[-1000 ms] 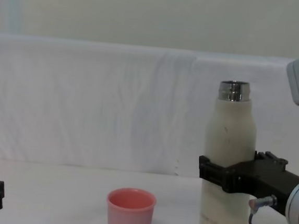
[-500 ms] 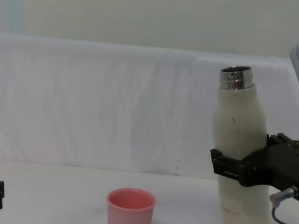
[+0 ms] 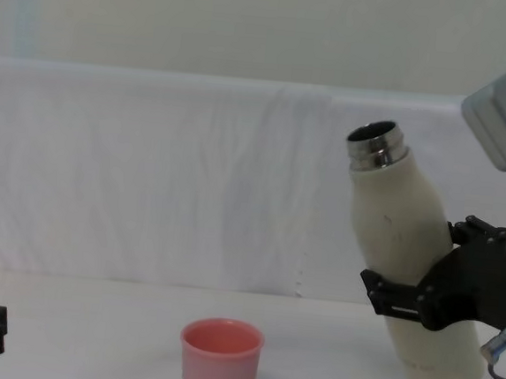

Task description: Grasp the thermos with one hand and pour water into the cup lid.

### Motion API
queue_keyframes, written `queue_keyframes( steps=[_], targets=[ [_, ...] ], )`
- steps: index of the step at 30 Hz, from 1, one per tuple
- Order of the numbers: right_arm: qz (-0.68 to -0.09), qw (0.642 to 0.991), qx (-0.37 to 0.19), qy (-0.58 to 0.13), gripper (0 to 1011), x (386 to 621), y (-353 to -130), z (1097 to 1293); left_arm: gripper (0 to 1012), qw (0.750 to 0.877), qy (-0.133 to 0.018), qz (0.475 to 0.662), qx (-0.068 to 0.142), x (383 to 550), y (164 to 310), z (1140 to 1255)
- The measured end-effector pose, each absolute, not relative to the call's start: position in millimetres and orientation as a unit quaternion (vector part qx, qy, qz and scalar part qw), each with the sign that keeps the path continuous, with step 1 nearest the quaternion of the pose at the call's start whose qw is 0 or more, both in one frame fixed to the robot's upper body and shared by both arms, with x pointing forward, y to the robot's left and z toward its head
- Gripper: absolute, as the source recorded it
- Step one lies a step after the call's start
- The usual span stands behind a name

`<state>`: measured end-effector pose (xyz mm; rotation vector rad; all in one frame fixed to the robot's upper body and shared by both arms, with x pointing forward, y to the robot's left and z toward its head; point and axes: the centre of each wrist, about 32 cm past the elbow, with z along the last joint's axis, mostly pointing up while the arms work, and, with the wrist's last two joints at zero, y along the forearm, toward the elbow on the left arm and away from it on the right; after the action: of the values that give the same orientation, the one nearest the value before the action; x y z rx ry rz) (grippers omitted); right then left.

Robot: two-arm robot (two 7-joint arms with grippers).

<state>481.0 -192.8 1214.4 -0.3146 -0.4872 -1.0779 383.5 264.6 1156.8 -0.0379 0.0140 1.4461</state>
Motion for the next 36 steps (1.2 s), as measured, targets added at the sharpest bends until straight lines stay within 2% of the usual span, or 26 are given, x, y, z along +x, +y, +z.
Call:
queue_keyframes(
  steps=[10, 36],
  targets=[
    [-0.479, 0.81, -0.194, -0.275, 959, 485, -188, 1220.8, 1001, 0.75, 0.006, 0.662, -0.017, 383.5, 264.5, 1156.8],
    [-0.441, 0.772, -0.283, -0.361, 959, 502, -167, 1217.6, 1001, 0.75, 0.006, 0.662, -0.017, 383.5, 264.5, 1156.8]
  ],
)
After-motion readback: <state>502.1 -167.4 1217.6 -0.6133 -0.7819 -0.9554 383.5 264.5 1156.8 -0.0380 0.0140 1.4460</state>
